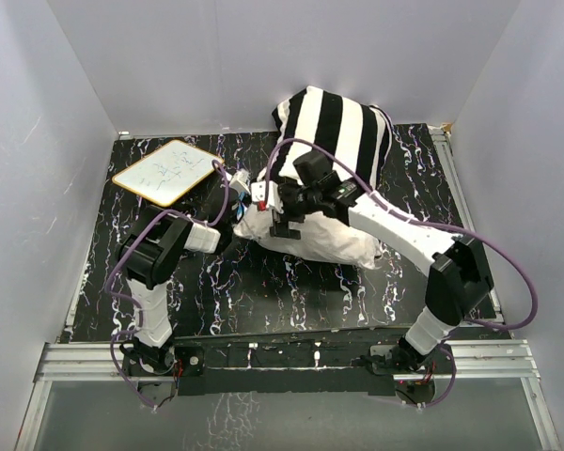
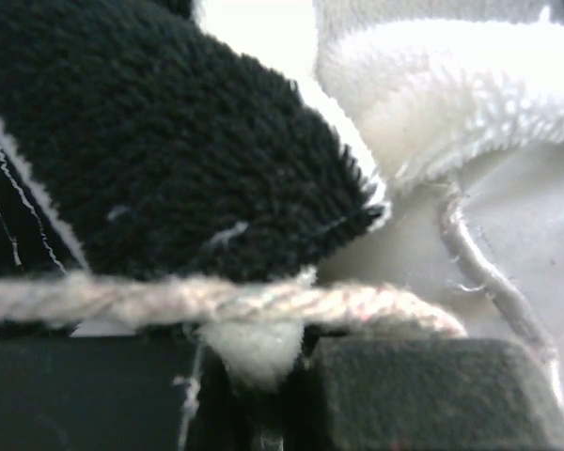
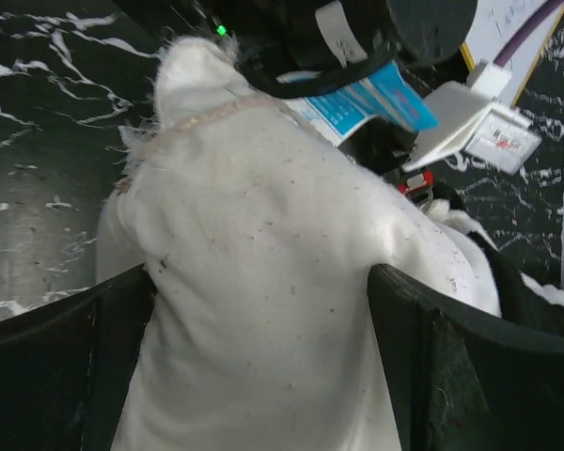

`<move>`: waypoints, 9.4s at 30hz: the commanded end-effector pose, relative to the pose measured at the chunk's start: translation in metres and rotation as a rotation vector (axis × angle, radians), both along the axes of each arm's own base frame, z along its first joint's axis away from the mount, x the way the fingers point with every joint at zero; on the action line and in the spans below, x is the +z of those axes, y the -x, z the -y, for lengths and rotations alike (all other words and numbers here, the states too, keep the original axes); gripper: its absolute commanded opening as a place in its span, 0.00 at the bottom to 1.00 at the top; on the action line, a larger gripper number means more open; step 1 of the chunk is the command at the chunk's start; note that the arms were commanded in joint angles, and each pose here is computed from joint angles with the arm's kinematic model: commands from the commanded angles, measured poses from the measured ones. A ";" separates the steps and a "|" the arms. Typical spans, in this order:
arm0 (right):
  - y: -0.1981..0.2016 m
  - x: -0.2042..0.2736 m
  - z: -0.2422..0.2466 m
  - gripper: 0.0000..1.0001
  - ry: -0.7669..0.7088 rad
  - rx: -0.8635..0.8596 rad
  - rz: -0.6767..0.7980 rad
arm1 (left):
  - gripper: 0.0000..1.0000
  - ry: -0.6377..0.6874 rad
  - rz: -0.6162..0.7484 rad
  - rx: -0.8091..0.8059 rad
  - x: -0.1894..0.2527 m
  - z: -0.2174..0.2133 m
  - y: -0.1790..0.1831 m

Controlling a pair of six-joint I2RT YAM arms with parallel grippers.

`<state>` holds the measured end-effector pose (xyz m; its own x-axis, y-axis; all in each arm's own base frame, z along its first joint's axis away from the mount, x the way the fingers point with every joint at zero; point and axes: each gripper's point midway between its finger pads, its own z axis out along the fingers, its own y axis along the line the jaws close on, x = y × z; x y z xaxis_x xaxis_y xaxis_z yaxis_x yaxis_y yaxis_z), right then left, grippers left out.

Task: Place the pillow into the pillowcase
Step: Stuff the pillow into the pillowcase.

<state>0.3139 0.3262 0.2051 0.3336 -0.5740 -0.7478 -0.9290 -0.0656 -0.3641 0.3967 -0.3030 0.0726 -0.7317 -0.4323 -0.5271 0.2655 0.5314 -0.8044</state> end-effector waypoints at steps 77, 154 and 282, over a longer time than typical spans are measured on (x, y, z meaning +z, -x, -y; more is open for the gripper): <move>-0.105 0.088 0.108 0.93 -0.154 -0.271 -0.131 | 0.00 0.452 0.112 -0.065 0.119 0.054 -0.016; -0.137 -0.281 0.156 0.13 0.451 -0.639 -0.387 | 0.59 -0.152 -0.020 0.187 0.070 -0.072 0.053; -0.092 0.087 0.103 0.75 -0.078 -0.389 -0.149 | 0.00 0.517 -0.246 0.100 0.039 0.051 -0.059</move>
